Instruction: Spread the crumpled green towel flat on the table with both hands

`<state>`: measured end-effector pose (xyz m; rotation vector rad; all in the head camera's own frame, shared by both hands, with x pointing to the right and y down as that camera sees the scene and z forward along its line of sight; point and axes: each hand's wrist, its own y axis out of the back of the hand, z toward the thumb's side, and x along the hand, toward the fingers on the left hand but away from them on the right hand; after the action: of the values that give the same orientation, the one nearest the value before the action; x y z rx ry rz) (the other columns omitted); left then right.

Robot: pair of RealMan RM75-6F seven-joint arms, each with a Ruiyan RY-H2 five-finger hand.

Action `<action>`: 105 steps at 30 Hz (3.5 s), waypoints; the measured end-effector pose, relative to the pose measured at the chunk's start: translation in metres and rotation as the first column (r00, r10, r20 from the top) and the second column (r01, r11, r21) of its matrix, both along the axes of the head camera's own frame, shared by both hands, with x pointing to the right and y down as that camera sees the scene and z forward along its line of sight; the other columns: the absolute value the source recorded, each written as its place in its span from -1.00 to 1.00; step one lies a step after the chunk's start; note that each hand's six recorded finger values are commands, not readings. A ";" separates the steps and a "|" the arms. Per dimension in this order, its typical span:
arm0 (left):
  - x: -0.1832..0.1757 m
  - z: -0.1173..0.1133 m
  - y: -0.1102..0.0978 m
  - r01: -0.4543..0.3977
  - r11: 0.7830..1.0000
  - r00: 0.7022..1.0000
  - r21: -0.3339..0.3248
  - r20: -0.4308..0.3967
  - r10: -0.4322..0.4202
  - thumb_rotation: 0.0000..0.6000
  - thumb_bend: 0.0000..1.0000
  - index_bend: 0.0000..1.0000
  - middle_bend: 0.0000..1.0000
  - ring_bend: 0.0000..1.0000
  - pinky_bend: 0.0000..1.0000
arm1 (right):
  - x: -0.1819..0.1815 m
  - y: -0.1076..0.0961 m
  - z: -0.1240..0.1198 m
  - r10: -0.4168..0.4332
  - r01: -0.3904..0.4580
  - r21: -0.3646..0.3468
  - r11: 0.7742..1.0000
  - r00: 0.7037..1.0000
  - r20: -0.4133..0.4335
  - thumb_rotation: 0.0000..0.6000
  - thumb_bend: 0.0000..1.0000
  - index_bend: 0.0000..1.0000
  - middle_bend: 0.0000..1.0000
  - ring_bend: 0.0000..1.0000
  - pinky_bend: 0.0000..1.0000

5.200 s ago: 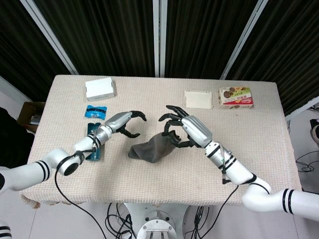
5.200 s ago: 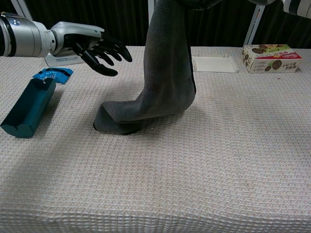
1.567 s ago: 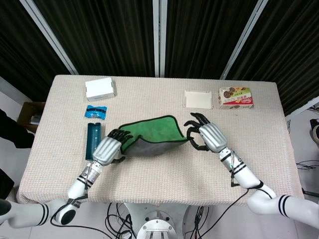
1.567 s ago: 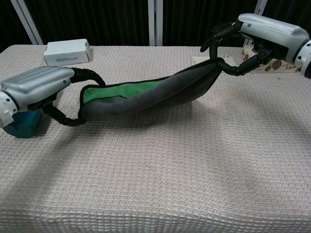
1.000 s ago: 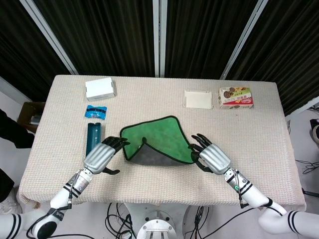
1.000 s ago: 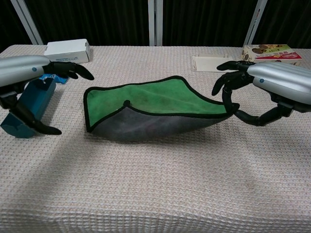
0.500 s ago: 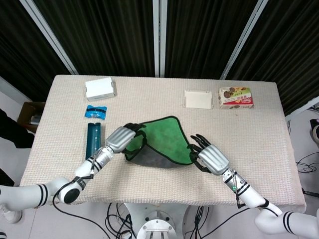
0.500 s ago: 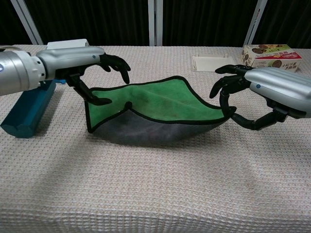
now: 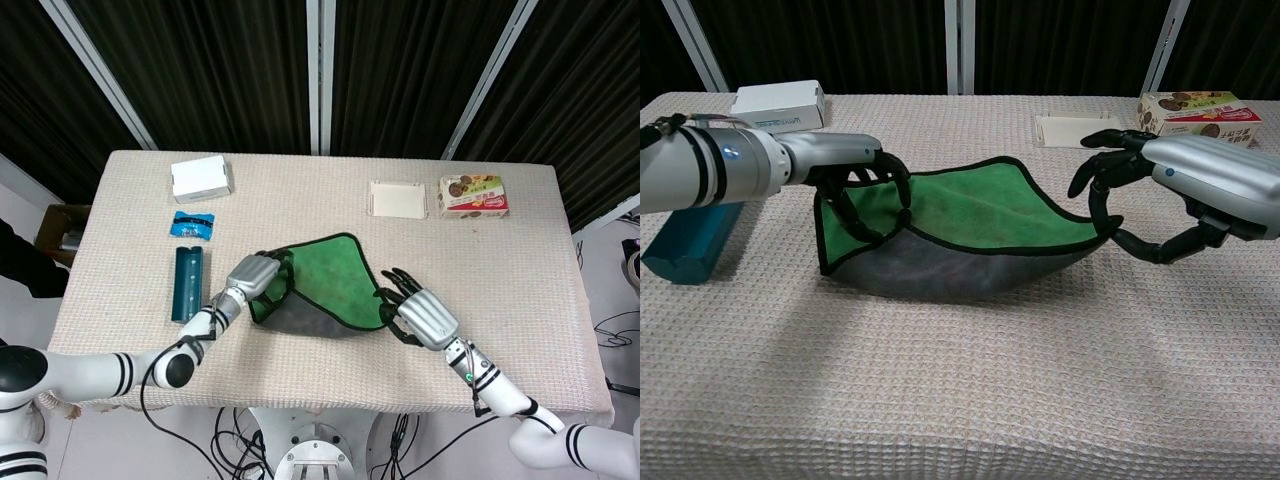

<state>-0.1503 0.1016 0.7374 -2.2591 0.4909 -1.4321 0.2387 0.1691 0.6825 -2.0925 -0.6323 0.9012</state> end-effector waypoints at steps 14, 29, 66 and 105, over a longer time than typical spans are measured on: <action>0.015 -0.001 0.013 -0.046 0.999 0.999 -0.006 -0.016 0.046 1.00 -0.50 -0.26 -0.85 -0.79 -0.73 | 0.000 -0.001 0.000 0.016 -0.016 -0.013 1.000 1.000 0.014 1.00 -0.20 0.36 -0.50 -1.00 -1.00; 0.014 0.001 0.029 -0.119 0.985 0.993 0.126 0.029 0.117 1.00 -0.03 0.22 -0.65 -0.79 -0.73 | 0.004 -0.003 -0.001 0.050 -0.049 -0.033 0.998 0.998 0.032 1.00 -0.20 0.36 -0.50 -1.00 -1.00; -0.055 -0.064 0.129 -0.067 0.983 0.987 0.171 -0.131 0.090 1.00 0.13 0.22 -0.61 -0.79 -0.73 | 0.006 0.029 0.007 -0.117 0.123 0.075 0.990 0.990 -0.081 1.00 -0.20 0.34 -0.50 -1.00 -1.00; -0.072 -0.099 0.125 -0.052 0.963 0.994 0.266 -0.083 0.077 1.00 -0.37 -0.54 -0.77 -0.79 -0.73 | 0.021 0.027 -0.020 -0.123 0.158 0.143 0.977 0.966 -0.226 1.00 0.02 -0.96 -0.70 -1.00 -1.00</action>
<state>-0.2226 0.2265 0.6379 -2.1136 0.5933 -1.1586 0.2592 0.1960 0.6622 -1.8404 -0.4212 0.9476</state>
